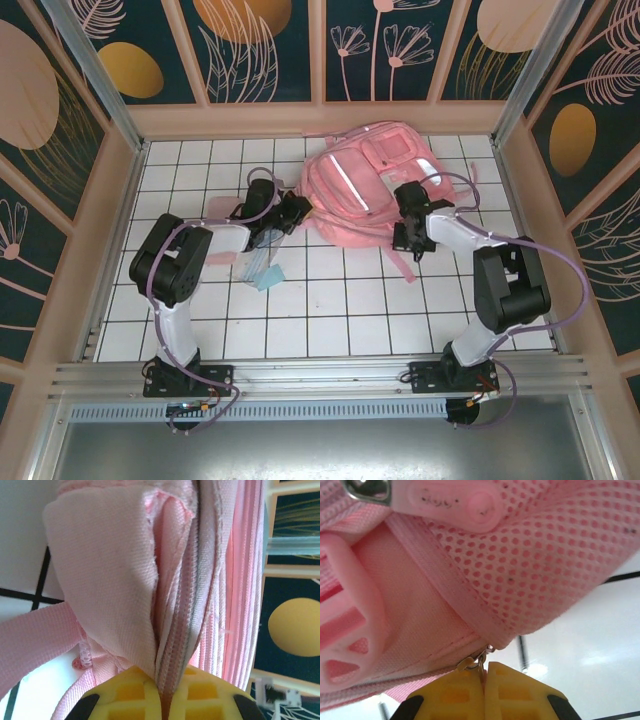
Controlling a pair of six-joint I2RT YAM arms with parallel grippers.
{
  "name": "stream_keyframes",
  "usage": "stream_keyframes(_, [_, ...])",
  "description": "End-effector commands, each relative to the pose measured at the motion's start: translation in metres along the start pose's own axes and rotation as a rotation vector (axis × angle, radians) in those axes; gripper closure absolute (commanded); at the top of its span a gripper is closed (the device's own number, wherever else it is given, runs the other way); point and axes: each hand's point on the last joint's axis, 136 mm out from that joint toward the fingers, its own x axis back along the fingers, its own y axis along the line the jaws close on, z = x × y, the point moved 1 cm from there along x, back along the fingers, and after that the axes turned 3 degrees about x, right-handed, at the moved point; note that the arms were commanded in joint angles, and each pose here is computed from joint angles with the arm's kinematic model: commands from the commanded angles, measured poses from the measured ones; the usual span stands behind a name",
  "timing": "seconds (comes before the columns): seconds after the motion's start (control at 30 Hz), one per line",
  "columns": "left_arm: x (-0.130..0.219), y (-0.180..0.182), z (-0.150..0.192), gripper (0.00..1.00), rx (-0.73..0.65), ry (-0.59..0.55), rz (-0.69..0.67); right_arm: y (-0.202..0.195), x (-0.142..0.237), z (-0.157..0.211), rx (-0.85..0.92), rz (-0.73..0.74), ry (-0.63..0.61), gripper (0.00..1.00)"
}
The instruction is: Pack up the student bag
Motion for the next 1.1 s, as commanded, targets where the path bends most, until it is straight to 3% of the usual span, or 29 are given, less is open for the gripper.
stream_keyframes(0.0, [0.027,-0.047,-0.057,1.0,-0.09,-0.206,0.103,-0.07,0.012,-0.007,0.016,0.348,-0.02,1.0])
stream_keyframes(0.1, [0.028,-0.046,-0.059,1.0,-0.092,-0.208,0.104,-0.05,0.017,-0.018,0.017,0.23,-0.065,1.0])
stream_keyframes(0.17, [0.026,-0.046,-0.059,1.0,-0.103,-0.202,0.096,-0.018,0.027,-0.023,0.035,0.015,-0.09,0.95])
stream_keyframes(0.23, [0.024,-0.046,-0.059,0.98,-0.118,-0.188,0.086,0.017,0.047,-0.024,0.066,-0.233,-0.116,0.61])
stream_keyframes(0.3, [0.021,-0.046,-0.06,0.72,-0.131,-0.175,0.065,0.038,0.072,-0.027,0.083,-0.407,-0.154,0.35])
stream_keyframes(0.33, [0.021,-0.044,-0.06,0.56,-0.14,-0.171,0.05,0.042,0.081,-0.03,0.085,-0.44,-0.174,0.31])
stream_keyframes(0.37, [0.022,-0.044,-0.06,0.45,-0.15,-0.169,0.035,0.041,0.087,-0.033,0.078,-0.447,-0.192,0.3])
stream_keyframes(0.43, [0.028,-0.042,-0.061,0.33,-0.192,-0.181,-0.016,0.036,0.094,-0.045,0.051,-0.439,-0.241,0.29])
stream_keyframes(0.53, [0.046,-0.041,-0.066,0.27,-0.294,-0.23,-0.126,0.025,0.09,-0.064,-0.005,-0.402,-0.291,0.29])
stream_keyframes(0.67, [0.079,-0.043,-0.068,0.26,-0.399,-0.299,-0.233,0.032,0.075,-0.087,-0.058,-0.459,-0.31,0.31])
stream_keyframes(0.77, [0.088,-0.05,-0.053,0.26,-0.402,-0.266,-0.196,0.04,0.056,-0.099,-0.06,-0.503,-0.31,0.58])
stream_keyframes(0.83, [0.086,-0.053,-0.04,0.27,-0.401,-0.229,-0.16,0.047,0.046,-0.102,-0.042,-0.557,-0.306,0.66])
stream_keyframes(0.9, [0.079,-0.057,-0.028,0.26,-0.417,-0.188,-0.139,0.049,0.037,-0.104,-0.024,-0.575,-0.3,0.64])
stream_keyframes(1.0, [0.06,-0.058,-0.016,0.26,-0.43,-0.126,-0.113,0.049,0.023,-0.099,-0.006,-0.561,-0.273,0.51])
stream_keyframes(1.07, [0.044,-0.054,-0.01,0.27,-0.418,-0.082,-0.092,0.05,0.015,-0.092,-0.005,-0.567,-0.252,0.47])
